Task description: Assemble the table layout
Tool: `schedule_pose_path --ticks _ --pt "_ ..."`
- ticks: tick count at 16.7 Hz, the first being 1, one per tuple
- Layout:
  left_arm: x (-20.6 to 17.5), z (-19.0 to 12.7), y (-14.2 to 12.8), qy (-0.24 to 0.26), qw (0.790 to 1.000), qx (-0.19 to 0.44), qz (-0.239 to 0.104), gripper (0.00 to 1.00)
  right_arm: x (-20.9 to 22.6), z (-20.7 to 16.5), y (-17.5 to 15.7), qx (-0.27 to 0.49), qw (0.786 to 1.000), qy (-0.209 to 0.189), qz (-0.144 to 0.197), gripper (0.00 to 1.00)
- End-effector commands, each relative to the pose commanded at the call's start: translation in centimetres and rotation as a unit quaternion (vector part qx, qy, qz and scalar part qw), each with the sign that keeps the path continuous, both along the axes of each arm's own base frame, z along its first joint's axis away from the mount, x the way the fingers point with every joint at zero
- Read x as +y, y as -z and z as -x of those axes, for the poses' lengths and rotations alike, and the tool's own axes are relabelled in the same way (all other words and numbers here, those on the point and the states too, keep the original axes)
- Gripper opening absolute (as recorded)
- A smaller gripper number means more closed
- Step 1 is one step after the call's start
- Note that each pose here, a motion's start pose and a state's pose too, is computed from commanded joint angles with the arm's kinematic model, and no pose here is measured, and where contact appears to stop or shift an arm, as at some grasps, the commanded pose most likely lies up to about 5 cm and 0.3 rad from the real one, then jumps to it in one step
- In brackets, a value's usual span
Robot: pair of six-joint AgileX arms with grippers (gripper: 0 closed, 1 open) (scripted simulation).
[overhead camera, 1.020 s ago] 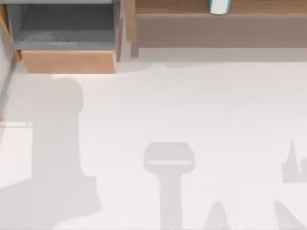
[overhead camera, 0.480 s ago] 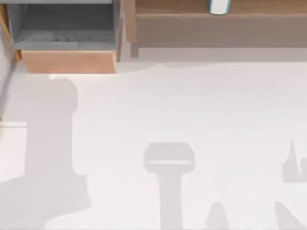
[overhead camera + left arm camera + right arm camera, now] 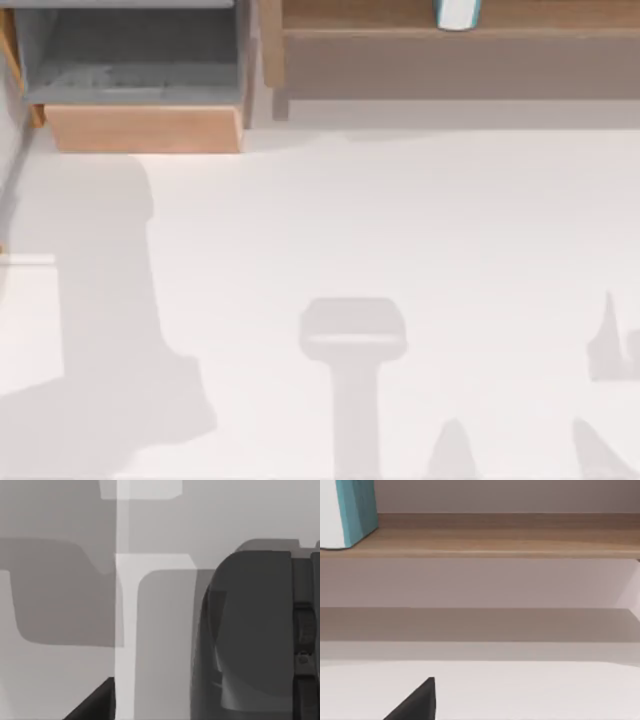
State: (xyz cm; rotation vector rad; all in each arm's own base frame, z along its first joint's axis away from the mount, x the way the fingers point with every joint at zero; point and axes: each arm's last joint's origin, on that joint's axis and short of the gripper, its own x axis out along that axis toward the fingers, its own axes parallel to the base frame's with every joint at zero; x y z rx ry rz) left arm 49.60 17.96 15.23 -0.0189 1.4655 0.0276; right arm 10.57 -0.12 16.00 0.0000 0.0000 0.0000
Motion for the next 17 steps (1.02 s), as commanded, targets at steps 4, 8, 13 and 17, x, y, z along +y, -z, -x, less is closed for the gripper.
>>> schedule_pose_path --ticks 4,8,13,17 --pt "0.1 -0.2 0.0 0.001 1.0 0.003 0.001 1.0 0.0 0.0 0.0 0.0 1.0 0.0 0.0 1.0" --pt "-0.1 0.3 0.0 0.0 1.0 0.001 0.0 1.0 0.0 0.0 0.0 0.0 1.0 0.0 0.0 1.0" --pt "-0.6 0.8 1.4 0.0 1.0 -0.001 0.0 1.0 0.0 0.0 0.0 0.0 1.0 0.0 0.0 1.0" --pt "-0.8 0.8 2.2 0.0 1.0 0.0 0.0 1.0 0.0 0.0 0.0 0.0 1.0 0.0 0.0 1.0"
